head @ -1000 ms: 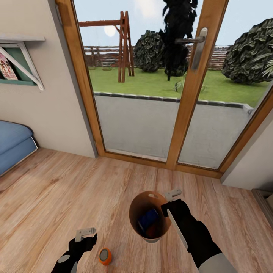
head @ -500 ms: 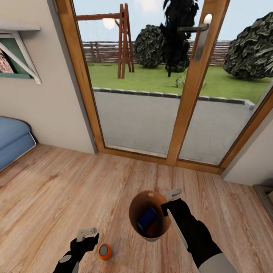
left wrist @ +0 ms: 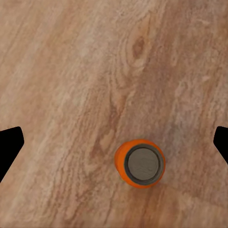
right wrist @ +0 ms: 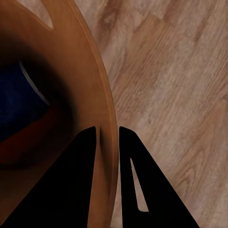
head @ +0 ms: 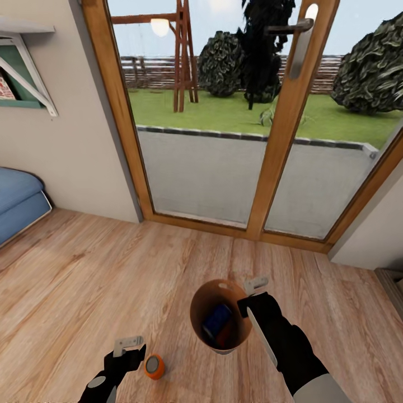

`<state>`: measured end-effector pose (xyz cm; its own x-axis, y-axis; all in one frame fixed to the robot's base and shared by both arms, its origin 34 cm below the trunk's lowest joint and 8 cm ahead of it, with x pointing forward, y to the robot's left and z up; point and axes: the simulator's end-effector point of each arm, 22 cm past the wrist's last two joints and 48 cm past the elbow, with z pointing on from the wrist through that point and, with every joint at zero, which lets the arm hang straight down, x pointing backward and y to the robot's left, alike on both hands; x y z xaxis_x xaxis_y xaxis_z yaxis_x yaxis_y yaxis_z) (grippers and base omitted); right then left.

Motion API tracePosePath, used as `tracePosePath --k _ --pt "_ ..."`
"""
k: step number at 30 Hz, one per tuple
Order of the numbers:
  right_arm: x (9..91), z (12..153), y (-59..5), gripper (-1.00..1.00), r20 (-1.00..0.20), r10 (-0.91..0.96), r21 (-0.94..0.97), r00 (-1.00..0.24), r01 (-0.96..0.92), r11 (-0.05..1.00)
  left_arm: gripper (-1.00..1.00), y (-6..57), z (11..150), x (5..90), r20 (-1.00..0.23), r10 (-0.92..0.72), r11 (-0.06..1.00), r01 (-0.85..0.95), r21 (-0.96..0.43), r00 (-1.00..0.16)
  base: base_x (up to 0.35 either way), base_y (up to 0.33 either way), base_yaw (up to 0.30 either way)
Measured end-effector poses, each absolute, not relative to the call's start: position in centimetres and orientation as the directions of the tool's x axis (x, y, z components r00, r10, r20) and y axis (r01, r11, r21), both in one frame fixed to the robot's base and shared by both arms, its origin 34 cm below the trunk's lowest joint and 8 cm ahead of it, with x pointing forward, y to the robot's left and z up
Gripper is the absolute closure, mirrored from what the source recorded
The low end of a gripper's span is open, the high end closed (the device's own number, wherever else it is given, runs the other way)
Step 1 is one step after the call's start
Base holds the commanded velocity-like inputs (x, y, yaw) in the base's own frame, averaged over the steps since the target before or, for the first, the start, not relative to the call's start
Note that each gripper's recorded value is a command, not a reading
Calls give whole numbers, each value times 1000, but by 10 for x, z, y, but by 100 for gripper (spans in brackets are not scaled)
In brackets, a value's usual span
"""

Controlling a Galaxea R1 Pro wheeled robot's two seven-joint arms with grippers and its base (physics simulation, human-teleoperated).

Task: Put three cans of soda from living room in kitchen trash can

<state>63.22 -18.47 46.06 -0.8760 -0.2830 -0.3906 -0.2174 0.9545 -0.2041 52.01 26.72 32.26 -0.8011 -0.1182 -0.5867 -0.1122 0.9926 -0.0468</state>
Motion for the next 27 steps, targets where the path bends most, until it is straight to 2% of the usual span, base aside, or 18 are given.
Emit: tracePosePath --k 20,27 --pt "631 457 -184 100 -386 -282 -200 -878 -219 955 -100 269 326 526 -618 -115 993 -111 -45 -778 0 -23 0" --pt "632 458 -187 100 -384 -288 -213 -877 -220 952 -100 269 326 526 -618 -115 993 -111 -45 -777 0 -125 0"
